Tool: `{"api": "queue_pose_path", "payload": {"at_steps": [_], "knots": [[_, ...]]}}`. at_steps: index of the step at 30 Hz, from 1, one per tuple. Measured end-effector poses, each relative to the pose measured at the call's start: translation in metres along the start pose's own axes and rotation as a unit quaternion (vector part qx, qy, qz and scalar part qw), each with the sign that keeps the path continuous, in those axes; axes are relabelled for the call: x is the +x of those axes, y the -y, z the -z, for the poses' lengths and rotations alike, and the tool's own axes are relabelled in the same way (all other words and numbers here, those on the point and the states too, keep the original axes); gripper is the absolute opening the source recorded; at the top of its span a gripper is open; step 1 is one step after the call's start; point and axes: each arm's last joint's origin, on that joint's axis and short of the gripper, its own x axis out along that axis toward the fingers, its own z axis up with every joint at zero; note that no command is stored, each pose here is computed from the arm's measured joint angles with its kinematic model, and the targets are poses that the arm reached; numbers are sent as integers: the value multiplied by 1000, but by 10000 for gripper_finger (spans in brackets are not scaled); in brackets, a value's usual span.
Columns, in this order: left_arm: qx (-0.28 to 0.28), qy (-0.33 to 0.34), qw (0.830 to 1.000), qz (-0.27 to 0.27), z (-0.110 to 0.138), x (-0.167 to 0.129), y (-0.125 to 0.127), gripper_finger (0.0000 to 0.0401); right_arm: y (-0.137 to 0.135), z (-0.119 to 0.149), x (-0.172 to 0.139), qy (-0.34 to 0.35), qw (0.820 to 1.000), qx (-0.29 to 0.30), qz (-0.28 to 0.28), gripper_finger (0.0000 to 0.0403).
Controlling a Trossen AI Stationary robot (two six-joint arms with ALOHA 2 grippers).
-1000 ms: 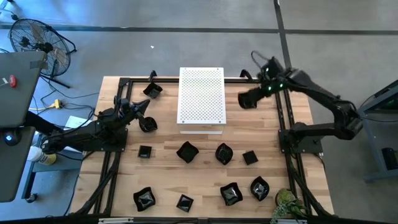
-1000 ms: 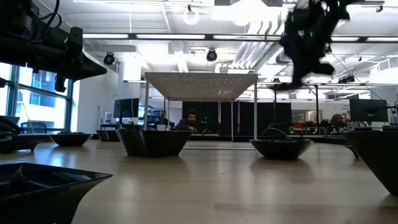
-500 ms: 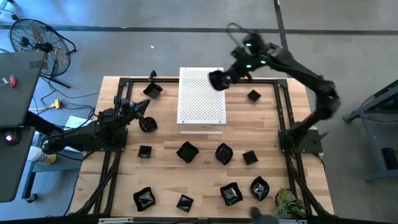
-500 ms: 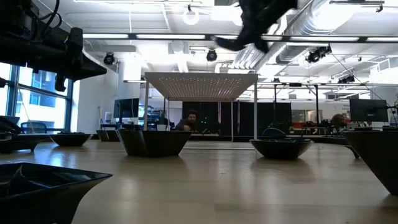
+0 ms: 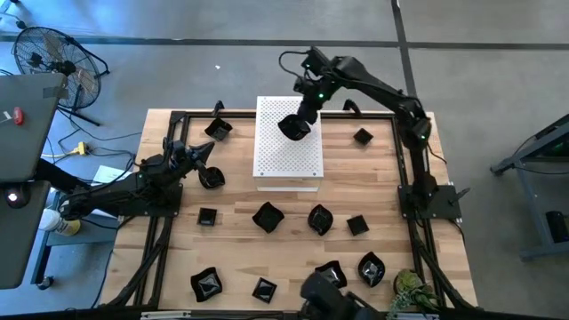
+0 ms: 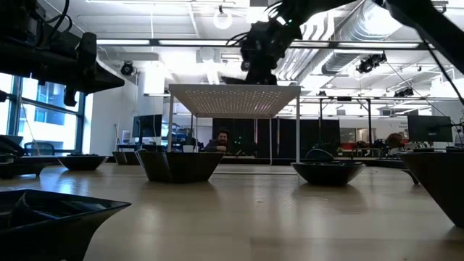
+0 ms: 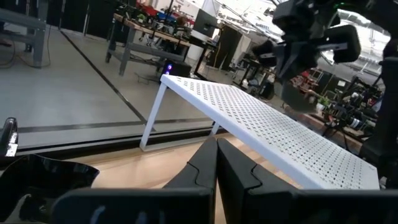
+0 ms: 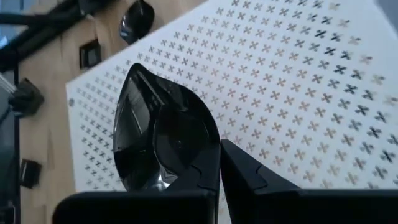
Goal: Pick & Place Mini shaped plates
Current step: Put the black leaf shaped plate on the shelf
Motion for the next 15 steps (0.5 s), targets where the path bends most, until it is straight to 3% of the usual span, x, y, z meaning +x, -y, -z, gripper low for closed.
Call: {"api": "queue_pose_path", "payload": {"at_steps": [15], "knots": [[0, 0, 1000, 0, 0, 0, 0, 1, -4, -3, 35, -32, 999, -43, -9, 8]]}}
